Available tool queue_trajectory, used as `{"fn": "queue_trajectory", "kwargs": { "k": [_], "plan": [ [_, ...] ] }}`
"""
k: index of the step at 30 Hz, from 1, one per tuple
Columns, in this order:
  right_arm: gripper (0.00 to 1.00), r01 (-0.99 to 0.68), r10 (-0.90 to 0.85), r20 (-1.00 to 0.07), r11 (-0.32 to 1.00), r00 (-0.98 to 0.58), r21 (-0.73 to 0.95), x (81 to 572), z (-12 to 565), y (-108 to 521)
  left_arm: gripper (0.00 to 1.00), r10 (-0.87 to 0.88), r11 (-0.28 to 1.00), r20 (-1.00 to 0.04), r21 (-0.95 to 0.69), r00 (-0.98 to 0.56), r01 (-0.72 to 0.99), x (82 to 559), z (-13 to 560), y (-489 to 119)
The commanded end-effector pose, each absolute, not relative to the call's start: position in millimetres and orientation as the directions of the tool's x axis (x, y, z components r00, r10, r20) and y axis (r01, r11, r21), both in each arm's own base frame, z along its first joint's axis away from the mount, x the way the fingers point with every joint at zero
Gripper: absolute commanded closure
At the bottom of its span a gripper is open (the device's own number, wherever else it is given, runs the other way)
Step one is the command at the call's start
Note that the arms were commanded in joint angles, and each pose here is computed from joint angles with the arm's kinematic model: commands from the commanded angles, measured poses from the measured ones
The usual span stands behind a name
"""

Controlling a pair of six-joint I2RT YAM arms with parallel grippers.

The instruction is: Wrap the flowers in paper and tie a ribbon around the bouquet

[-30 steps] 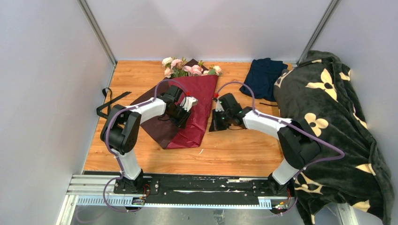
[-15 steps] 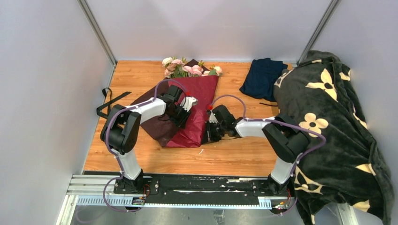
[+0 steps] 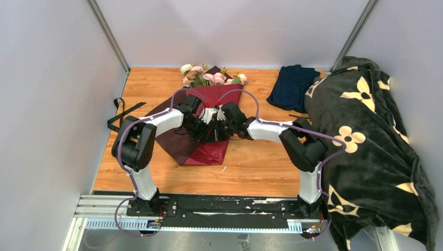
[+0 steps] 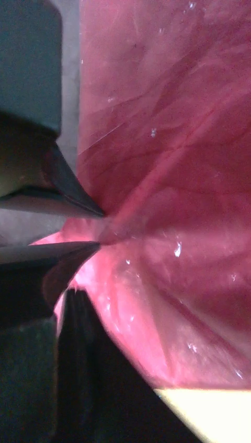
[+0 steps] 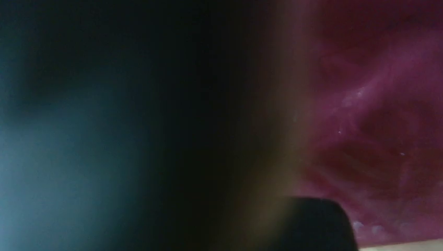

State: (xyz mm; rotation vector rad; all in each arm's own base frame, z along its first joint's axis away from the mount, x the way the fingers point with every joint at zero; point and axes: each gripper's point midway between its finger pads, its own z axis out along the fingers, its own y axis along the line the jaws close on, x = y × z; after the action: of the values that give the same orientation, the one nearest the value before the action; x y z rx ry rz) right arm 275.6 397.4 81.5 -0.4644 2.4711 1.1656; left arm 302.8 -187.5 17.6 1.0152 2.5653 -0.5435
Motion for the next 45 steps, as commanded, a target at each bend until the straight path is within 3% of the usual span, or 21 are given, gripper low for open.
{"fn": "queue_trajectory", "kwargs": {
  "k": [1,5,10,13,19,27,31,37,41,45],
  "plan": [
    [1.0,-0.287,-0.107,-0.298,0.688,-0.949,0.666,252.3,11.4,389.1,0.67,0.588,0.712,-0.283,-0.263,-0.758,0.651,279.1,-3.5,-161.0],
    [1.0,-0.216,-0.106,-0.209,0.753,-0.972,0.622,234.5,-34.3,371.1,0.62,0.535,0.739,-0.321,-0.271,-0.781,0.617,295.0,24.1,-149.6],
    [1.0,-0.182,-0.096,-0.182,0.817,-0.979,0.547,219.4,-56.7,344.3,0.33,0.35,0.821,-0.449,-0.274,-0.822,0.5,314.2,96.1,-99.6],
    [1.0,-0.204,-0.117,-0.192,0.818,-0.974,0.538,217.3,-56.1,344.7,0.15,0.204,0.916,-0.493,-0.209,-0.846,0.343,322.4,116.5,-44.2],
    [1.0,-0.277,-0.183,-0.227,0.816,-0.957,0.507,213.7,-50.6,355.6,0.0,-0.162,0.971,-0.424,-0.227,-0.891,-0.069,326.5,80.5,54.9],
    [1.0,-0.312,-0.207,-0.254,0.803,-0.945,0.507,213.8,-43.8,362.0,0.0,-0.215,0.971,-0.477,-0.2,-0.852,-0.133,397.0,53.1,94.4],
    [1.0,-0.32,-0.205,-0.266,0.793,-0.942,0.518,215.0,-41.3,365.5,0.0,-0.193,0.98,-0.426,-0.137,-0.884,-0.147,408.2,26.2,112.4],
    [1.0,-0.329,-0.217,-0.265,0.785,-0.94,0.524,214.6,-43.2,368.5,0.01,-0.132,0.979,-0.34,-0.193,-0.931,-0.068,404.9,-5.0,88.5],
    [1.0,-0.33,-0.218,-0.264,0.784,-0.94,0.525,213.1,-44.4,367.3,0.09,-0.057,0.986,-0.323,-0.167,-0.945,-0.003,404.4,-11.0,75.4],
    [1.0,-0.327,-0.216,-0.264,0.786,-0.94,0.525,212.3,-45.2,366.1,0.31,-0.053,0.97,-0.311,-0.24,-0.949,0.025,402.2,-5.0,59.0]
  ]
}}
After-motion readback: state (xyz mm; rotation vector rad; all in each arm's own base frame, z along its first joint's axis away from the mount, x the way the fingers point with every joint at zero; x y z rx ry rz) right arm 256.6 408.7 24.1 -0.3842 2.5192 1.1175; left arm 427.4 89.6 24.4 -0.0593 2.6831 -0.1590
